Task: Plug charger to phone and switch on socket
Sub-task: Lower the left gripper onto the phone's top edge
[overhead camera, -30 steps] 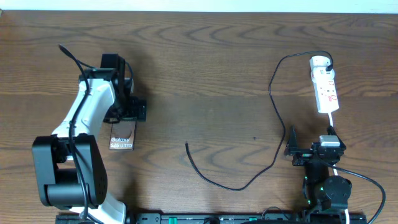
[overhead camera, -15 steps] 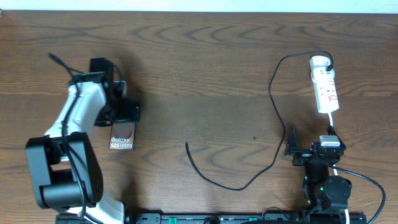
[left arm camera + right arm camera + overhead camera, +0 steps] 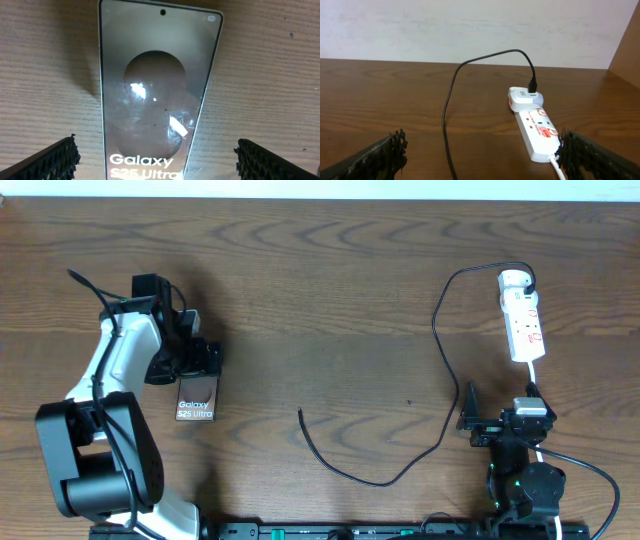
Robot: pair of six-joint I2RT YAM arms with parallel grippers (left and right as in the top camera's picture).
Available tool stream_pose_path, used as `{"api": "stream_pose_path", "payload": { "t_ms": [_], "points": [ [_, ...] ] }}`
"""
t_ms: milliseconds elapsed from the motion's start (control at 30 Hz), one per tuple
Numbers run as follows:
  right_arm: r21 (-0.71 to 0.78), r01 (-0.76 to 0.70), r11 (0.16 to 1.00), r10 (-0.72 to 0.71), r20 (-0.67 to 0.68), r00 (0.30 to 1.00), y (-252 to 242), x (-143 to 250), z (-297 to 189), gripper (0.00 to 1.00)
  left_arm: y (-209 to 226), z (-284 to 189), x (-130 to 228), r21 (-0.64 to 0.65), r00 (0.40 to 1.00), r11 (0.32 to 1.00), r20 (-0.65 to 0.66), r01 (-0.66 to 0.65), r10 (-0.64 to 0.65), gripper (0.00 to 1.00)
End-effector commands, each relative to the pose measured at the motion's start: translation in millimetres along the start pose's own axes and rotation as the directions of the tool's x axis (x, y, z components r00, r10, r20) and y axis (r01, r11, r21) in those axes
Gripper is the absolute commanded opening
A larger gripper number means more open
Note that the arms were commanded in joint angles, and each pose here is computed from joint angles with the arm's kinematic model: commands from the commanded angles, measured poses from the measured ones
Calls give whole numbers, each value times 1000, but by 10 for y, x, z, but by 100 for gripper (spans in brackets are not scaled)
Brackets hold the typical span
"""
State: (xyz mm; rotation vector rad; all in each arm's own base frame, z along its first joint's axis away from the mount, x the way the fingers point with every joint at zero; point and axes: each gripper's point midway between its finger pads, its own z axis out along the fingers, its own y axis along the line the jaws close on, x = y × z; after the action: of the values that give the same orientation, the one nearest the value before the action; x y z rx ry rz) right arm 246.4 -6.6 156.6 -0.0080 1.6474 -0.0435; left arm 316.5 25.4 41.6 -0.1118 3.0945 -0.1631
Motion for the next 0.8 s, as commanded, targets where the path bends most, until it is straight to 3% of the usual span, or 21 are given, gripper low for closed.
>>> {"api": "stream_pose_path", "payload": {
  "t_ms": [0, 767],
  "points": [
    [4, 8, 1000, -8, -2, 1000, -7, 9, -1, 99, 34, 68, 75, -24, 1000, 1000, -19, -17, 17, 98],
    [4, 8, 1000, -8, -2, 1000, -7, 8, -1, 99, 52, 302, 165, -24, 994, 994, -10, -108, 107, 98]
  ]
}}
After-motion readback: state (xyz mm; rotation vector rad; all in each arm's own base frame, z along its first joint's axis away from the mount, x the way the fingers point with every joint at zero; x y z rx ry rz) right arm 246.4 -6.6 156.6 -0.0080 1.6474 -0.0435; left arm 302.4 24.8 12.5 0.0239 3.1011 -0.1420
